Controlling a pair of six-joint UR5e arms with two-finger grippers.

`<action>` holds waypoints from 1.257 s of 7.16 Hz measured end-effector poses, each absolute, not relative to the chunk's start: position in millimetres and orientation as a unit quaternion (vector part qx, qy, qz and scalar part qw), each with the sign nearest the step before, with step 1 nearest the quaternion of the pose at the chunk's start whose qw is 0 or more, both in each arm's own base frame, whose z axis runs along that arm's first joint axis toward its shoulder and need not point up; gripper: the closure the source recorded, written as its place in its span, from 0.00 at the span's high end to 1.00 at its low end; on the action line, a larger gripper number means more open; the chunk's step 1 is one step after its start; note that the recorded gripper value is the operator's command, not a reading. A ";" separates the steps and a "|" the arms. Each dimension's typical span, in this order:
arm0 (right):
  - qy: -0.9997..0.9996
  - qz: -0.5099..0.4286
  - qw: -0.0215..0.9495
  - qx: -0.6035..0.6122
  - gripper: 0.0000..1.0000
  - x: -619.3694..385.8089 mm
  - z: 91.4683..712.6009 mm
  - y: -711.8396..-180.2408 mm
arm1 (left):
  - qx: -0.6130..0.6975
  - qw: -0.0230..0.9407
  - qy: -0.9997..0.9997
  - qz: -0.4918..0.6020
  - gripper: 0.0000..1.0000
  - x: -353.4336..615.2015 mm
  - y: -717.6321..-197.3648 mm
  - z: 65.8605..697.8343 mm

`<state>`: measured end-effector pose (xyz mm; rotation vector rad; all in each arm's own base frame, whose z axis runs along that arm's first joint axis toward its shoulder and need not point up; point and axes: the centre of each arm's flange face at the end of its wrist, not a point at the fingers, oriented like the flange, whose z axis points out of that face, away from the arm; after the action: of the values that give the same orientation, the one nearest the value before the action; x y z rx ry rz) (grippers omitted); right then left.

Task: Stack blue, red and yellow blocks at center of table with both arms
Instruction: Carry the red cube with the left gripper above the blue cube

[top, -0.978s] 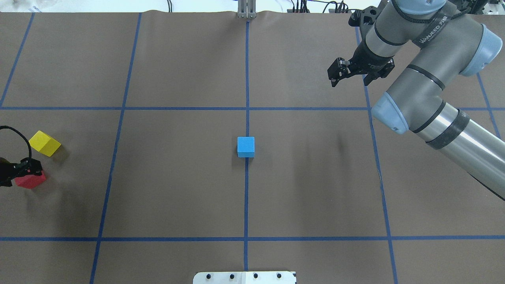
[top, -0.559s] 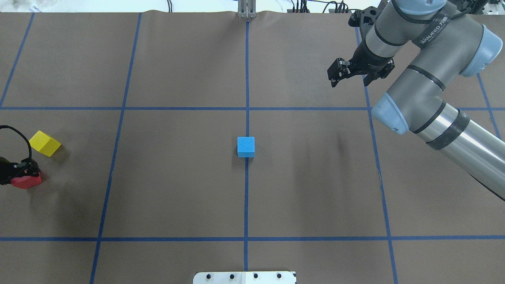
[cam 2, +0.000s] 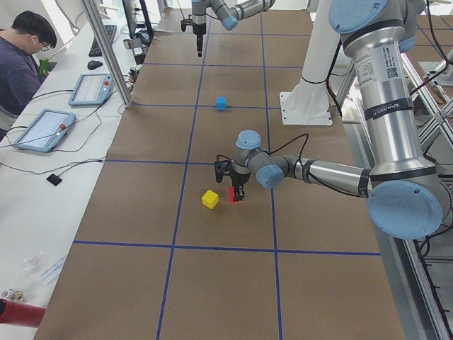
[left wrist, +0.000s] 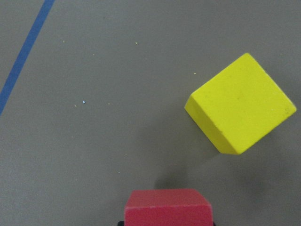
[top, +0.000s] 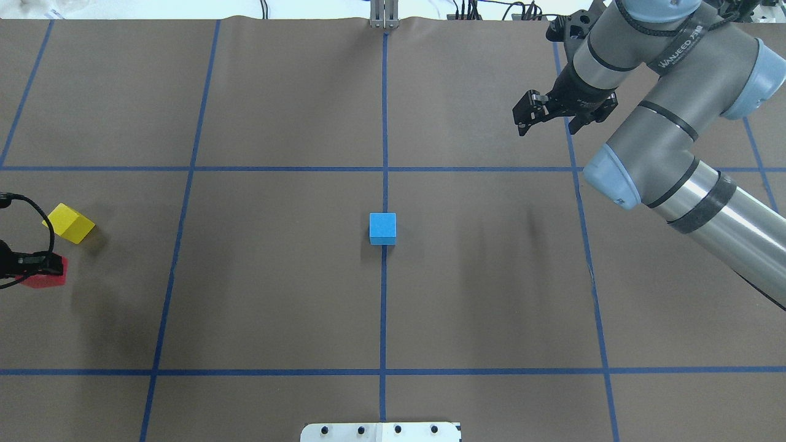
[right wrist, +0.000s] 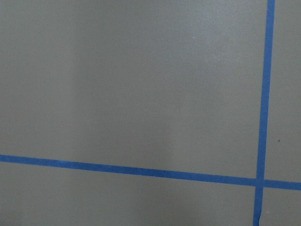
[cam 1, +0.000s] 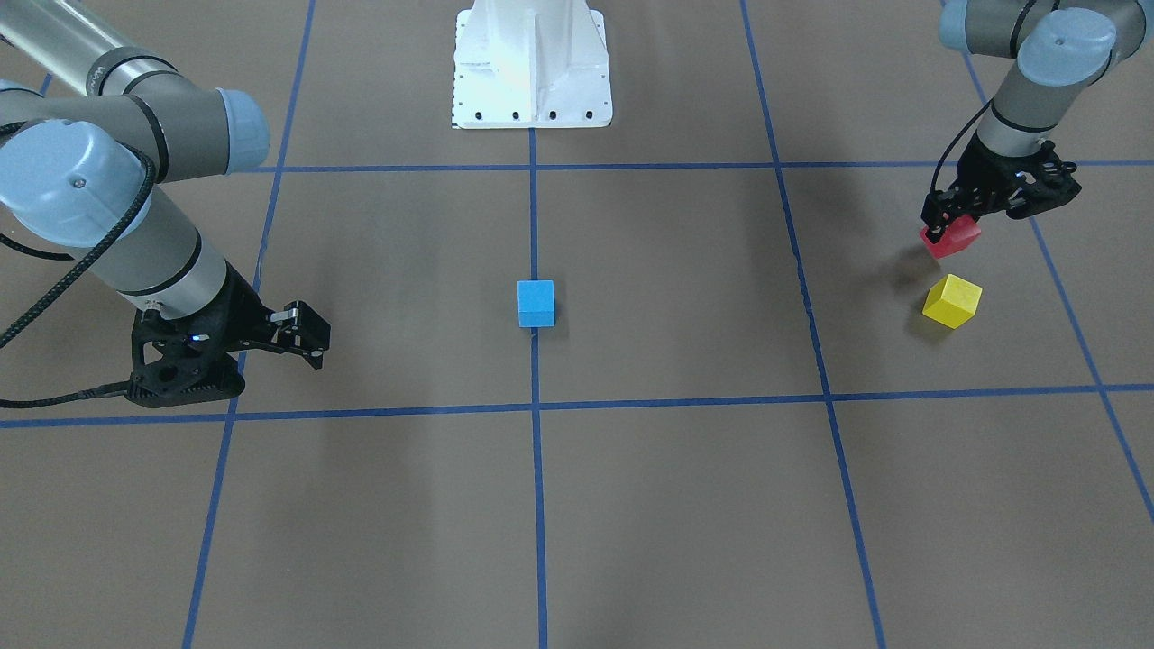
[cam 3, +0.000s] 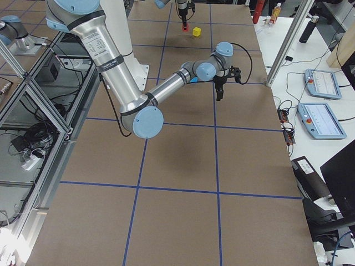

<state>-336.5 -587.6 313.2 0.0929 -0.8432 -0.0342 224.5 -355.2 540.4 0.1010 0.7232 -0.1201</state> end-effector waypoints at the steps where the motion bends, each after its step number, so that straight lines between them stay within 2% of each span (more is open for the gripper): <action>1: -0.409 -0.014 0.911 0.044 0.99 -332.3 316.4 -588.9 | 0.052 0.934 0.352 -0.020 0.00 231.6 -361.6 497.4; 5: -0.391 -0.023 0.918 0.055 0.99 -288.7 355.8 -600.4 | 0.045 0.937 0.342 0.051 0.00 343.0 -437.7 240.9; 7: -0.367 -0.041 0.927 0.065 0.99 -223.3 410.4 -611.4 | 0.041 0.932 0.351 0.078 0.00 421.8 -461.0 159.0; 9: -0.360 -0.068 0.928 0.058 0.99 -135.6 485.5 -624.5 | 0.045 0.928 0.360 0.090 0.00 481.3 -488.5 115.0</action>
<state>-135.6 -624.5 485.5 0.1178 -0.7387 -0.1400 481.3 -488.5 115.0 0.0925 0.7380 0.1839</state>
